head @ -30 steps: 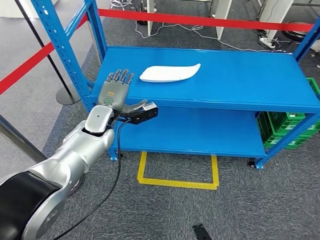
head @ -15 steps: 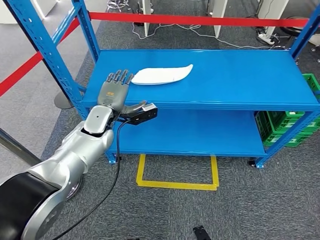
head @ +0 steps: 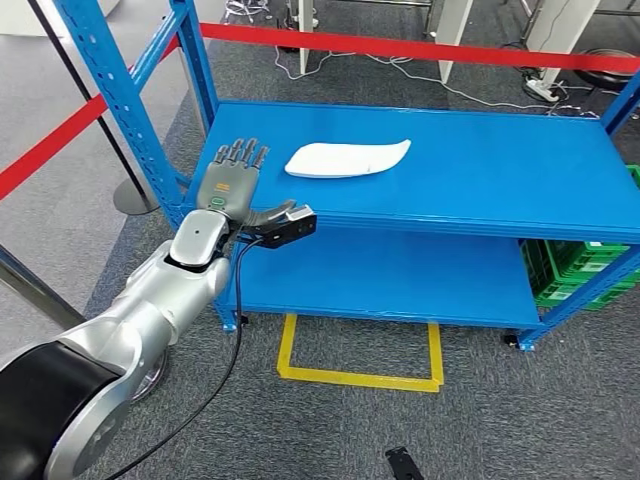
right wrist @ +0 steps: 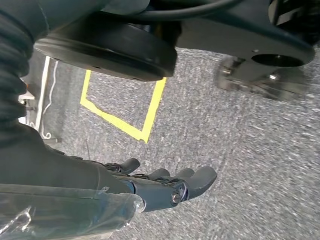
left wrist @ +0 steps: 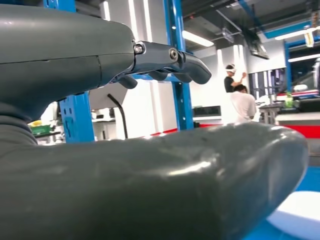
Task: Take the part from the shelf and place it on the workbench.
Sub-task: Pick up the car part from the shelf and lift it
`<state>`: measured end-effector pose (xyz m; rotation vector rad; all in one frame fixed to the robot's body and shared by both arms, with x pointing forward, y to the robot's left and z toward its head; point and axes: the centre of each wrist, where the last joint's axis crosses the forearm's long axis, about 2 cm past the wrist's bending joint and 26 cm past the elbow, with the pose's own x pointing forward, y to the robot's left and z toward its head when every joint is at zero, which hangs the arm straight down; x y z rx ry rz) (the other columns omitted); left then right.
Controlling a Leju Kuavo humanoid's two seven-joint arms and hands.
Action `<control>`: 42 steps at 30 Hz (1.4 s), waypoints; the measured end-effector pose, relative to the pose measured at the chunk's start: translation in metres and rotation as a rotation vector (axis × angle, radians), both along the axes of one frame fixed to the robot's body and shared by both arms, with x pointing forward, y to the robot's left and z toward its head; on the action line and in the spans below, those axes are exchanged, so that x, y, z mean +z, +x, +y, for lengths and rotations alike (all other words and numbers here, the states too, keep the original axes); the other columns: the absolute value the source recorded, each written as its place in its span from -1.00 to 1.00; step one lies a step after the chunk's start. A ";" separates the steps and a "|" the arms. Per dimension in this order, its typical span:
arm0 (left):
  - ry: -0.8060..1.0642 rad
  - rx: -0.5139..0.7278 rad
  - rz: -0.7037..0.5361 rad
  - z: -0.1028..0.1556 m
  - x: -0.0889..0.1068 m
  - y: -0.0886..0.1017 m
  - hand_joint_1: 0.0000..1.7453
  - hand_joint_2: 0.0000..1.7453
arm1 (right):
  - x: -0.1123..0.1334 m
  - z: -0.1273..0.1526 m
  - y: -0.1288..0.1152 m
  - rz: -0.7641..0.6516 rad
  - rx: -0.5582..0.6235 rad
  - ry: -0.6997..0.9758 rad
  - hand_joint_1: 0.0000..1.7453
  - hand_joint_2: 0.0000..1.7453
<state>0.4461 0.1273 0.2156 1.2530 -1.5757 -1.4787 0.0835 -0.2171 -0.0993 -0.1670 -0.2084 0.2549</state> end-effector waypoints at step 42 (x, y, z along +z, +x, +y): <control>-0.016 -0.029 -0.007 0.000 0.006 0.002 -1.00 -1.00 | -0.002 -0.003 -0.007 0.004 -0.096 0.036 -1.00 -1.00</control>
